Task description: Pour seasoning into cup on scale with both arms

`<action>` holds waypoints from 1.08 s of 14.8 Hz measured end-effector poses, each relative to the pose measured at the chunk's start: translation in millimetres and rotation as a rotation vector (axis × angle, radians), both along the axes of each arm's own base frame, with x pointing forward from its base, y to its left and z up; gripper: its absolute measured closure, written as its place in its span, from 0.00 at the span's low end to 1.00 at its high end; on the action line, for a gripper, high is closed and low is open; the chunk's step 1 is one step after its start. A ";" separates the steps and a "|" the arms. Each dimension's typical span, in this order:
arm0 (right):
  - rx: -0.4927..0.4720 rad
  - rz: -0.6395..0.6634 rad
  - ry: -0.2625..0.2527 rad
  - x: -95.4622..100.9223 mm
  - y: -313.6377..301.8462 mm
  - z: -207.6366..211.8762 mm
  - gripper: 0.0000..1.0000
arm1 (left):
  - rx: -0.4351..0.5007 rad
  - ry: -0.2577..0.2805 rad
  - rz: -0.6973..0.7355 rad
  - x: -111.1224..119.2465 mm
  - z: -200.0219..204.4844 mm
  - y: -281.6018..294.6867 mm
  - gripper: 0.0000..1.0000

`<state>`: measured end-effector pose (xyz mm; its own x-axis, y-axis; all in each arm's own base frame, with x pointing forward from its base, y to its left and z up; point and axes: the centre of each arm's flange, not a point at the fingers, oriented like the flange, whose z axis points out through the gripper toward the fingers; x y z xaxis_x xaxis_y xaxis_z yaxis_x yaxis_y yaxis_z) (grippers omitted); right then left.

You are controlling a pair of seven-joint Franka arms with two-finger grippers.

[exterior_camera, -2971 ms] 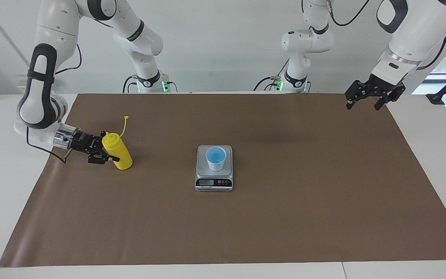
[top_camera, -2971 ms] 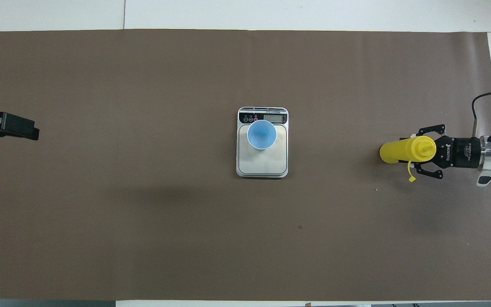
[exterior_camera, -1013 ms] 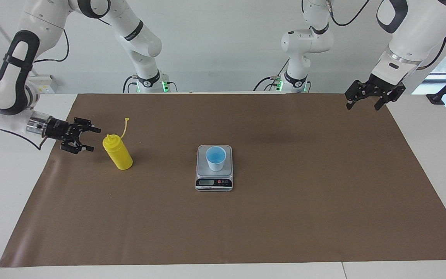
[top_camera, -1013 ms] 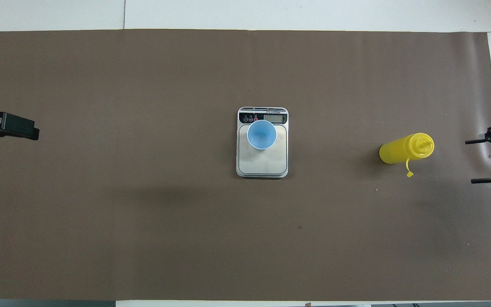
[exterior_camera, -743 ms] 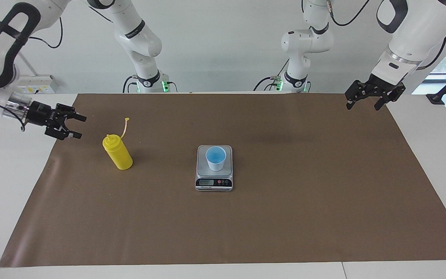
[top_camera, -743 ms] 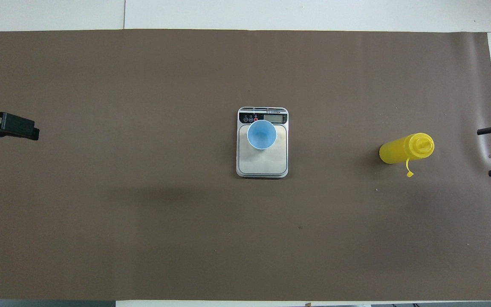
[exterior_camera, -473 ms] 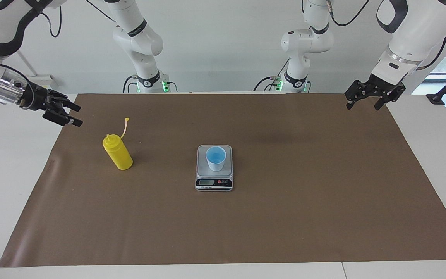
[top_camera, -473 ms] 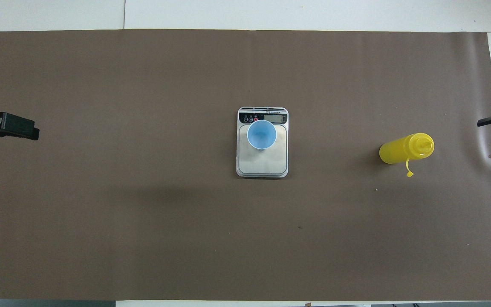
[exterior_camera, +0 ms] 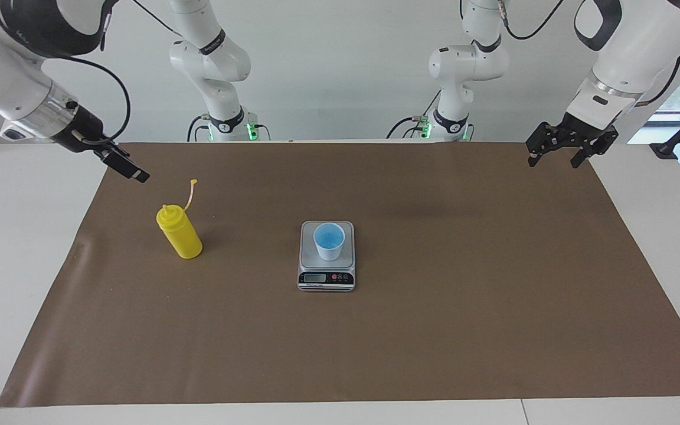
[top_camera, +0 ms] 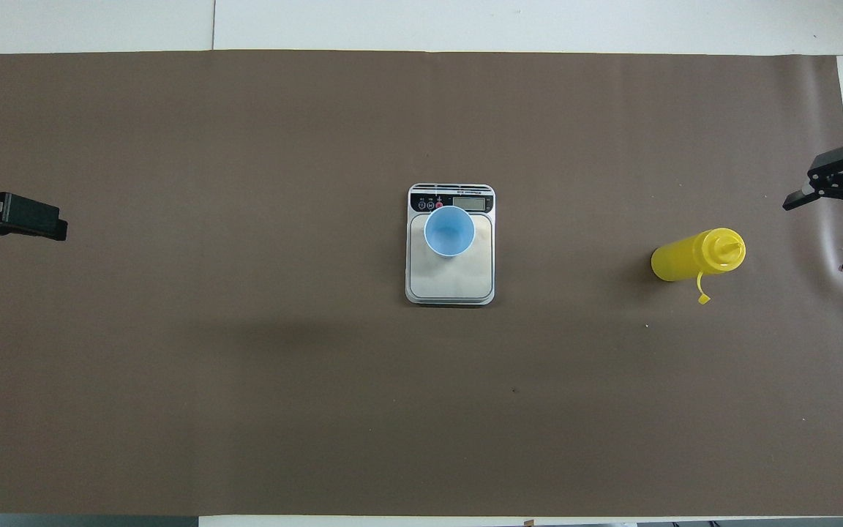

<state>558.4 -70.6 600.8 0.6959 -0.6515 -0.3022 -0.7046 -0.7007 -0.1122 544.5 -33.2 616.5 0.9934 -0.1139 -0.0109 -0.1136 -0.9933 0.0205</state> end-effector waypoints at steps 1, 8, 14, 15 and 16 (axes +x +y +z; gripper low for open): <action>-0.002 0.000 -0.010 0.0 0.1 2.3 0.00 | 0.000 0.000 0.000 0.0 0.0 0.0 0.00; -0.017 0.086 -0.090 7.4 31.1 12.1 0.00 | 0.000 0.000 0.000 0.0 0.0 0.0 0.00; -0.154 0.485 -0.136 3.0 28.6 14.3 0.00 | 0.000 0.000 0.000 0.0 0.0 0.0 0.00; -0.164 0.517 -0.142 0.4 28.6 18.4 0.00 | 0.000 0.000 0.000 0.0 0.0 0.0 0.00; -0.167 0.537 -0.149 -2.3 29.6 22.7 0.00 | 0.000 0.000 0.000 0.0 0.0 0.0 0.00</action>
<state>556.0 -41.0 623.5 0.9691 -0.2259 -0.0993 -0.2307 -0.9722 -0.0395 544.5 -33.2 616.5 0.9934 -0.1139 -0.0109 -0.1136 -0.9933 0.0205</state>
